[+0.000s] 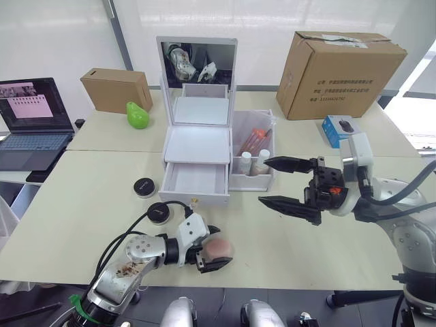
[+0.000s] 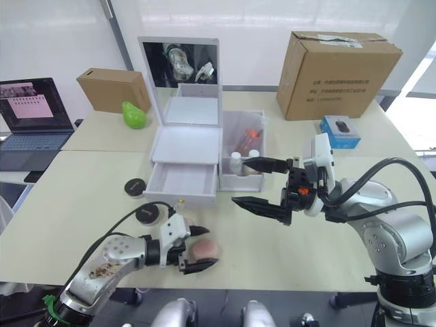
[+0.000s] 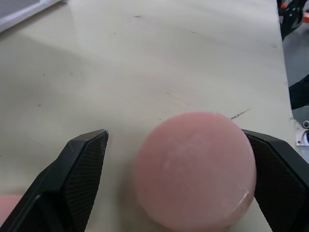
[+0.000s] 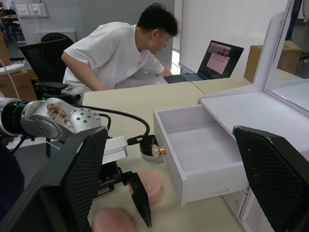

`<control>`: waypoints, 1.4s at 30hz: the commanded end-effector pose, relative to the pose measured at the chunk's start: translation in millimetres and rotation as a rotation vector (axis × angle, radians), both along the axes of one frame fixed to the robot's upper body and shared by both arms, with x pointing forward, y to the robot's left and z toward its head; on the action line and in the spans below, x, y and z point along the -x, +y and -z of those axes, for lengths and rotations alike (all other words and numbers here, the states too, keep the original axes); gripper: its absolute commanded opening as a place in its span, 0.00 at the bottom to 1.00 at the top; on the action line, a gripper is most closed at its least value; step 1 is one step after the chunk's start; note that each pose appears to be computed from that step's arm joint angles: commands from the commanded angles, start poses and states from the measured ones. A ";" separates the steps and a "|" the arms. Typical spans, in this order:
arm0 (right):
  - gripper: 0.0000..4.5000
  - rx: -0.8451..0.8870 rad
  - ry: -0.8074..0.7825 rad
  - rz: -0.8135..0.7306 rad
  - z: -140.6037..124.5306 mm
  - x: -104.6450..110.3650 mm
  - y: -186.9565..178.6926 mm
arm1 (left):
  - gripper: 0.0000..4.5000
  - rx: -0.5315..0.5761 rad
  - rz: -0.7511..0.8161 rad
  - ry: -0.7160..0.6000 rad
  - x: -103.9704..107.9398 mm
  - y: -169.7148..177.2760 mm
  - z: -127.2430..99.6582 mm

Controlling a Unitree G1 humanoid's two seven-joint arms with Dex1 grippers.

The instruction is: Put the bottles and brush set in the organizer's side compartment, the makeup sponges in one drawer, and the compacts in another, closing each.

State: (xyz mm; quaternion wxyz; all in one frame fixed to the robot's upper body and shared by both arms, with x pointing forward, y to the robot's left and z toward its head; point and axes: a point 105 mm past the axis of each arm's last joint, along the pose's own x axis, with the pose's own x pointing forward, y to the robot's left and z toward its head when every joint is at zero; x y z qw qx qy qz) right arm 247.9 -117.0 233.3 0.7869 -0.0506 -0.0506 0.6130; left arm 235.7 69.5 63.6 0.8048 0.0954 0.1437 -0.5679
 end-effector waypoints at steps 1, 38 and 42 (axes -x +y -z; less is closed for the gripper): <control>1.00 0.008 -0.035 -0.006 -8.3 3.7 0.9 | 1.00 0.027 0.025 -0.004 4.8 -4.8 -7.1; 1.00 0.030 -0.036 0.019 -5.0 -6.8 -4.4 | 0.66 0.076 0.059 -0.058 31.9 63.2 -86.0; 1.00 0.025 -0.040 0.013 -5.3 -8.9 -4.0 | 0.66 0.048 -0.003 -0.046 25.2 102.6 -116.1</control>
